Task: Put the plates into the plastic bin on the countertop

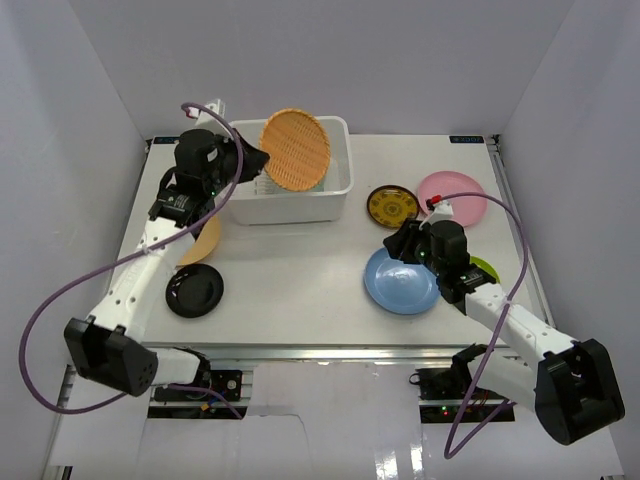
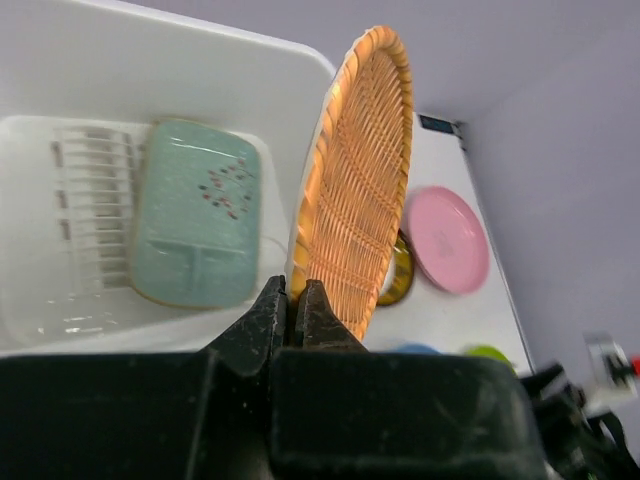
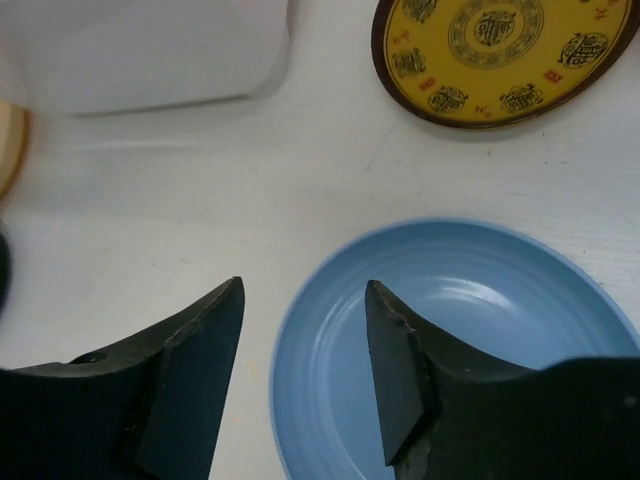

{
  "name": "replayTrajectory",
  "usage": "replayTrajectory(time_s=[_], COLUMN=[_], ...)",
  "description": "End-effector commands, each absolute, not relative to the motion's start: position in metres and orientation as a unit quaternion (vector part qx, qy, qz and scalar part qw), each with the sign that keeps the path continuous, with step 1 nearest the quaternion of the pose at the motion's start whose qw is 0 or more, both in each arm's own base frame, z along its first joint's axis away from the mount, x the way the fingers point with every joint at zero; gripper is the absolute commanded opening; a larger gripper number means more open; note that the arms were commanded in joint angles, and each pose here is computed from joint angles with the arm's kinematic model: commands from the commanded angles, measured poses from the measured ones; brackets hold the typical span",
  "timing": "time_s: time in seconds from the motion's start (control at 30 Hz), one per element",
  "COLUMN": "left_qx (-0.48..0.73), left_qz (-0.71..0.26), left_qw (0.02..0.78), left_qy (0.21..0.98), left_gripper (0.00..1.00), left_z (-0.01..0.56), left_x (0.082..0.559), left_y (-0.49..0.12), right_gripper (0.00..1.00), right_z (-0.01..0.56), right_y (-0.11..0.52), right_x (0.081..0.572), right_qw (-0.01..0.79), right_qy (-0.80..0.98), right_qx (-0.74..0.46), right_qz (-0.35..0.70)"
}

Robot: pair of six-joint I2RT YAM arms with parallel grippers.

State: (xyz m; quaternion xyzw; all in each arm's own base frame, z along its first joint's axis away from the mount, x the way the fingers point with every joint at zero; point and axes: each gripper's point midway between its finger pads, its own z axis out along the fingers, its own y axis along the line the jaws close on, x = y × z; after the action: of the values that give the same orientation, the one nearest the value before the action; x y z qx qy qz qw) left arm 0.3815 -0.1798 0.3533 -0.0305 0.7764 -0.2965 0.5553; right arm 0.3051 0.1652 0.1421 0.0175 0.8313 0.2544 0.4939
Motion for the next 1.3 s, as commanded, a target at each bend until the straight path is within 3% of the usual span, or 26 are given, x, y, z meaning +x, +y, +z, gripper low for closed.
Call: replayTrajectory(time_s=[0.0,0.1,0.3,0.4,0.5,0.53,0.57,0.6,0.77,0.83,0.87,0.97,1.13,1.27], left_qx=[-0.096,-0.128,-0.139,-0.141,-0.152,-0.153,-0.154,-0.155,-0.143,-0.134,-0.123,-0.075,-0.005,0.018], left_qz=[-0.301,-0.296,-0.316,-0.301,-0.261,-0.248,-0.226,-0.216,-0.206,-0.214,-0.220,-0.238,-0.278,-0.294], left_qw=[0.557,0.525,0.500,0.462,0.448,0.451,0.457,0.458,0.480,0.495,0.503,0.537,0.574,0.572], left_qy=[0.768,0.787,0.795,0.822,0.841,0.844,0.847,0.848,0.841,0.831,0.827,0.806,0.771,0.766], left_gripper=[0.00,0.00,0.00,0.01,0.26,0.44,0.52,0.64,0.98,0.98,0.98,0.98,0.98,0.98], left_z=[0.346,0.308,0.286,0.246,0.213,0.209,0.206,0.205,0.227,0.244,0.255,0.297,0.344,0.341], left_x=[0.430,0.469,0.501,0.509,0.508,0.508,0.508,0.508,0.500,0.496,0.492,0.471,0.420,0.382], left_y=[-0.150,-0.130,-0.128,-0.128,-0.117,-0.113,-0.105,-0.102,-0.097,-0.100,-0.108,-0.133,-0.167,-0.169], right_gripper=[0.61,0.69,0.73,0.79,0.83,0.83,0.82,0.81,0.64,0.58,0.48,0.31,0.09,0.08], right_z=[0.135,0.119,0.086,0.074,0.065,0.061,0.063,0.057,0.052,0.049,0.047,0.041,0.044,0.070], right_y=[0.177,0.183,0.191,0.193,0.196,0.196,0.197,0.199,0.212,0.221,0.221,0.230,0.237,0.248], right_x=[0.287,0.273,0.255,0.254,0.251,0.251,0.256,0.255,0.258,0.256,0.257,0.255,0.256,0.251], right_qw=[0.466,0.444,0.403,0.391,0.380,0.376,0.384,0.378,0.362,0.355,0.355,0.346,0.356,0.380], right_qy=[0.842,0.855,0.881,0.894,0.904,0.906,0.904,0.906,0.910,0.909,0.909,0.910,0.907,0.893], right_qx=[-0.049,-0.074,-0.101,-0.118,-0.144,-0.149,-0.150,-0.158,-0.182,-0.203,-0.205,-0.218,-0.212,-0.229], right_qz=[0.268,0.257,0.225,0.185,0.132,0.121,0.111,0.105,0.091,0.083,0.074,0.071,0.074,0.080])
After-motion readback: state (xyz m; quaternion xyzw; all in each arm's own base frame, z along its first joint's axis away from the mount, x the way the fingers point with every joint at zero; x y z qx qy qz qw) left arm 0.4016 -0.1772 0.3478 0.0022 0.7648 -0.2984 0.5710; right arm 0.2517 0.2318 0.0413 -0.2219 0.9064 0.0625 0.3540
